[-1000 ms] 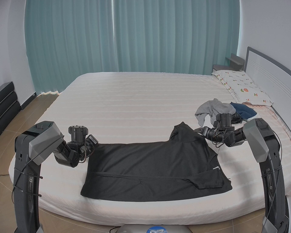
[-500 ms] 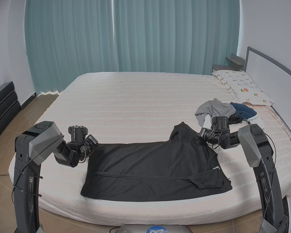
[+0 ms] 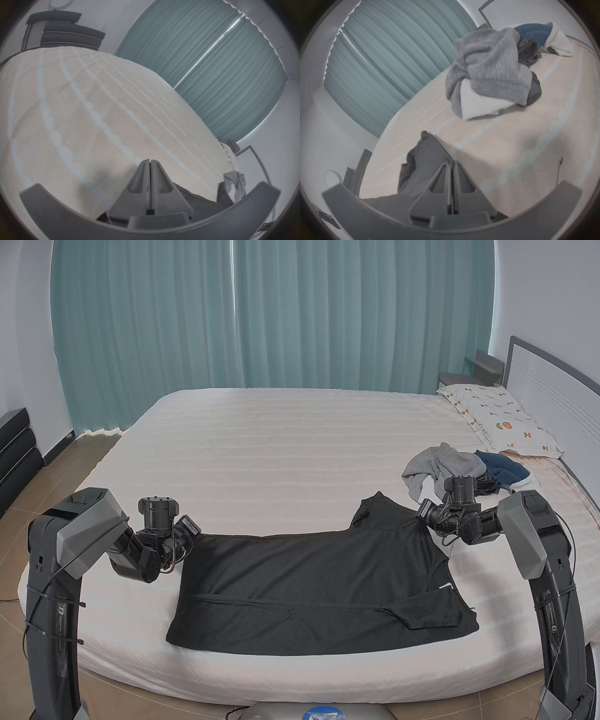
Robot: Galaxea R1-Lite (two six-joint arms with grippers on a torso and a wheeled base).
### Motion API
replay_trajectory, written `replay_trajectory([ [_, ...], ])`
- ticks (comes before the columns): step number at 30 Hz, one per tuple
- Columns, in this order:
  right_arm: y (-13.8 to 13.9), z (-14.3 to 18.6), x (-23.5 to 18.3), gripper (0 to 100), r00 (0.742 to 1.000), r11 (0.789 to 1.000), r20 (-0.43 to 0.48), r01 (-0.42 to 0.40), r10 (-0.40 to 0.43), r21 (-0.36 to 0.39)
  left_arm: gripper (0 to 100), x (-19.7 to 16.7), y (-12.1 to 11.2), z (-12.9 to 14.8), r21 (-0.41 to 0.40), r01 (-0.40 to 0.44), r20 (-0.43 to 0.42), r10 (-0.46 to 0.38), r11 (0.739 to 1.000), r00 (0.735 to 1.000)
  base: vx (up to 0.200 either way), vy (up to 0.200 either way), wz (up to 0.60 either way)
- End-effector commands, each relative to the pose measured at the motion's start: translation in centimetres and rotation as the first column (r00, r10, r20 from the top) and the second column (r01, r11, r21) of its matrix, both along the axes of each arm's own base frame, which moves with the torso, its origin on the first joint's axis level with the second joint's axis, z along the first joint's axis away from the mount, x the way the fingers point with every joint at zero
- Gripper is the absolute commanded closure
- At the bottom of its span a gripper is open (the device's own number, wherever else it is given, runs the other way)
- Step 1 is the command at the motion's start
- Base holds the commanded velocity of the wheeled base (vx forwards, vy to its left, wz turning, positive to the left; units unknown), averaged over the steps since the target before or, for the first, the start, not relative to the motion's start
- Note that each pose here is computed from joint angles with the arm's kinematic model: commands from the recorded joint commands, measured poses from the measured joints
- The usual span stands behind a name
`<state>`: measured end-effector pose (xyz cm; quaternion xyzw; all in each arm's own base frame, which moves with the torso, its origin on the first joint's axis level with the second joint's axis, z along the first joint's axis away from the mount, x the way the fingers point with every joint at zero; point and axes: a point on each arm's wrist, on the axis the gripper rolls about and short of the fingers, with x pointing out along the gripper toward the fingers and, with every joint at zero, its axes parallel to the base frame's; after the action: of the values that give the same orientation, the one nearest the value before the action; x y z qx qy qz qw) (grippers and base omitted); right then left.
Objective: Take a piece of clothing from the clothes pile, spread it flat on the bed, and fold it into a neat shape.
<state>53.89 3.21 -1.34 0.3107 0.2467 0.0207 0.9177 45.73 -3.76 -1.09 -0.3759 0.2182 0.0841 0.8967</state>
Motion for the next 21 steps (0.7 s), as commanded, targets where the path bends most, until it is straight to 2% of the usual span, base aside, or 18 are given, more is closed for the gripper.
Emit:
replay_trajectory([
  [1,-1.2,2.3,-0.8,100,0.999,0.999,0.044,0.016,-0.018,0.032,100,0.1,0.4,2.0,-0.049,-0.012,0.043,0.014,0.999,0.999,0.0,0.0,0.0],
  [5,-1.8,2.6,-1.9,100,0.995,0.995,0.099,-0.032,0.023,0.092,100,0.3,1.3,2.4,-0.067,-0.035,0.056,0.039,0.997,0.998,0.0,0.0,0.0],
  [9,-2.6,2.4,-2.5,100,0.981,0.993,0.193,-0.035,0.013,0.111,100,0.3,1.8,2.4,-0.068,-0.047,0.056,0.051,0.997,0.997,0.0,0.0,0.0],
  [13,-3.0,2.4,-2.9,100,0.98,0.992,0.199,-0.026,0.0,0.126,100,0.1,1.9,2.2,-0.069,-0.049,0.05,0.053,0.996,0.997,0.0,0.0,0.0],
  [17,-2.9,2.3,-3.5,100,0.981,0.988,0.192,-0.065,0.038,0.139,100,0.2,2.2,2.4,-0.069,-0.055,0.053,0.059,0.996,0.997,0.0,0.0,0.0],
  [21,-3.0,2.2,-3.7,100,0.982,0.987,0.183,-0.071,0.044,0.142,100,0.1,2.6,2.6,-0.069,-0.064,0.054,0.068,0.996,0.996,0.0,0.0,0.0],
])
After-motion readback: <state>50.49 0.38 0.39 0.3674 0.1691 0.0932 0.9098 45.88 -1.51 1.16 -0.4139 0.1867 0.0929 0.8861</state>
